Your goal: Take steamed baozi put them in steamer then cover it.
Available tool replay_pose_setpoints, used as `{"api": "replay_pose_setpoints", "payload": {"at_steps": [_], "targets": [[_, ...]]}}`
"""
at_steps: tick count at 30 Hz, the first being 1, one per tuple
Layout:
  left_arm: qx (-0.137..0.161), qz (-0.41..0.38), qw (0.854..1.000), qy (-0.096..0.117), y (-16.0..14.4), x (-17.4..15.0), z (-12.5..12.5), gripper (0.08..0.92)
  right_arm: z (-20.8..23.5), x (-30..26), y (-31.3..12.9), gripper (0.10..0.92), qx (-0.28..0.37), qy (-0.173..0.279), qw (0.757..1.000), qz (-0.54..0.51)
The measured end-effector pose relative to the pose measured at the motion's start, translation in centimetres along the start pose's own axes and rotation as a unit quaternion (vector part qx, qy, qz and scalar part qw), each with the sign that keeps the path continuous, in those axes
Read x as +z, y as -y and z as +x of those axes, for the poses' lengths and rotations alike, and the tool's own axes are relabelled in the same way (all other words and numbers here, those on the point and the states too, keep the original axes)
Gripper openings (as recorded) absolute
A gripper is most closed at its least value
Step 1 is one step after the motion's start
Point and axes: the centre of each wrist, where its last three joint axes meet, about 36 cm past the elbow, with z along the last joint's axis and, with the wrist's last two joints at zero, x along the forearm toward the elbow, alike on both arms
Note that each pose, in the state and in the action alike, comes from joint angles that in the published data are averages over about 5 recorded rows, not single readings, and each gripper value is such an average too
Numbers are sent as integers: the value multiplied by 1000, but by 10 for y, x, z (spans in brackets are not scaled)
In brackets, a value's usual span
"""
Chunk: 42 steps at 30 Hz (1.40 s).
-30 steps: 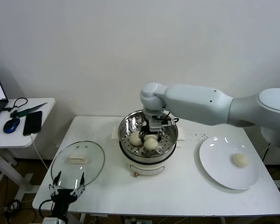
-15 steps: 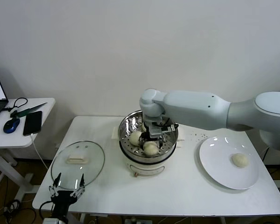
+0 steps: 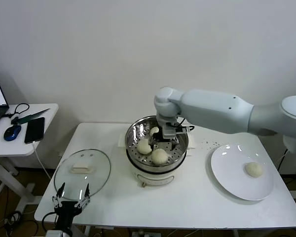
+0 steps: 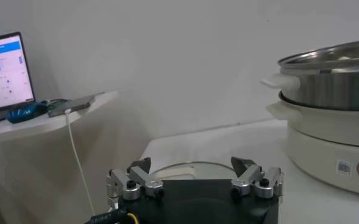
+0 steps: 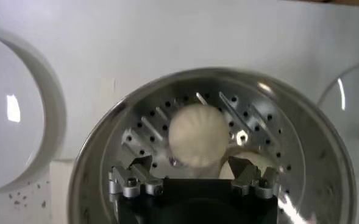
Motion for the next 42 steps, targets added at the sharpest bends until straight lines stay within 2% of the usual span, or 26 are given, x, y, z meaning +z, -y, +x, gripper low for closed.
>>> {"api": "replay_pose_setpoints", "payload": {"at_steps": [6,10,14,18,24,30,35,42], "targets": [[1,0,1000,3,0,-1,-1,823,26,20,-47,823,31,-27,995,-91],[3,1,1000,6,2,-3,-2,823,40,29,-91,823,53,-39,981,-182],[5,2,1000,11,3,-6,-3,823,44,31,-147,823,70,-45,954,-290],[8,2,1000,16,4,-10,-4,823,40,28,-208,823,75,-51,914,-396],[10,2,1000,17,5,-11,-4,823,17,15,-291,823,64,-42,852,-517],[10,3,1000,13,6,-10,1,823,-19,-5,-355,823,46,-23,804,-592],[8,5,1000,11,4,-12,3,823,-51,-19,-394,823,29,-12,776,-630],[5,7,1000,7,5,-13,6,823,-81,-29,-436,823,7,-17,752,-659]]}}
